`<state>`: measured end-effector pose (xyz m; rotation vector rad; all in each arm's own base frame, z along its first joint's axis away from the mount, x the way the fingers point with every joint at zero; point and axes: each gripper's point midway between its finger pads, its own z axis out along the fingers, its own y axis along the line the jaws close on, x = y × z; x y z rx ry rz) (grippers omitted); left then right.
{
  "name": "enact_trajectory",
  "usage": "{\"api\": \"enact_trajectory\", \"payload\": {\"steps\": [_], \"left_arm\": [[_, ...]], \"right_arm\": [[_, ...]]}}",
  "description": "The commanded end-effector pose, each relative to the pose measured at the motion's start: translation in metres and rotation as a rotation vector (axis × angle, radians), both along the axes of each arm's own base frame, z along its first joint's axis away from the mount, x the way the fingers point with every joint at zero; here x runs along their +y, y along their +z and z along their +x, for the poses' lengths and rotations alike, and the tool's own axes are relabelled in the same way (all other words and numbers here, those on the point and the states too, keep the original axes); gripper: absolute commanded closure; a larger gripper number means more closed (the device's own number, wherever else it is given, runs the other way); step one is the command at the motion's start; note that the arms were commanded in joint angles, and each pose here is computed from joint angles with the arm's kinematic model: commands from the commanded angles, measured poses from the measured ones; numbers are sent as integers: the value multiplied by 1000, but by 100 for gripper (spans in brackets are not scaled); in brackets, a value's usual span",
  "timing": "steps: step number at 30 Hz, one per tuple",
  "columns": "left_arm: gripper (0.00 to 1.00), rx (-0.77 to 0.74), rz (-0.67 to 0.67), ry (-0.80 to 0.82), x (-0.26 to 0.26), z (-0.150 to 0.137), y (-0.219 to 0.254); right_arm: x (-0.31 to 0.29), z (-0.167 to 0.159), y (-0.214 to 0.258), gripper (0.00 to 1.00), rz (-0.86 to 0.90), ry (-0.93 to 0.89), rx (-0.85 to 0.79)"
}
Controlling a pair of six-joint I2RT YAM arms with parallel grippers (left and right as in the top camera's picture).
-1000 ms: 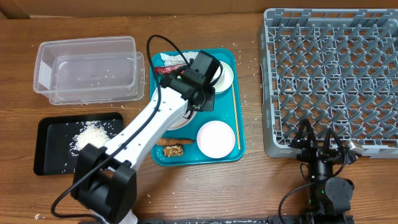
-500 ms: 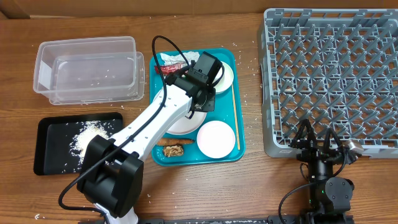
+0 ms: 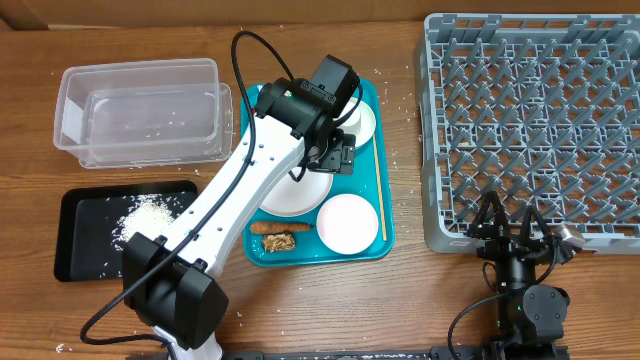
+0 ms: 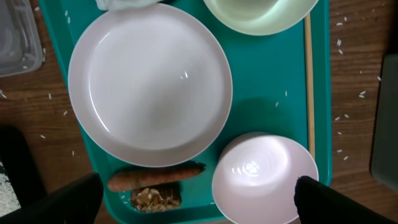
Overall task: Sort waste into correct bins and load items into the dishwasher
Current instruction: 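Move the left gripper to the red wrapper and grasp it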
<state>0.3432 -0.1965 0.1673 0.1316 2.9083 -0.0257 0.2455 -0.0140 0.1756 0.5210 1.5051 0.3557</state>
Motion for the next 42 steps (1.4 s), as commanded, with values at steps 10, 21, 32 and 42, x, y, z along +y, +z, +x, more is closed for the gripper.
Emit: {"api": "enact_trajectory", "payload": {"steps": [10, 21, 32, 42], "left_arm": [[13, -301, -40, 185, 31, 96, 19], [12, -438, -30, 118, 41, 170, -11], [16, -426, 25, 114, 43, 187, -51], [19, -387, 48, 125, 47, 193, -88]], "right_arm": [[1, 0, -2, 0, -11, 6, -3], [1, 0, -2, 0, -11, 6, -3], [1, 0, -2, 0, -11, 6, -3], [1, 0, -2, 0, -11, 6, -3]]}}
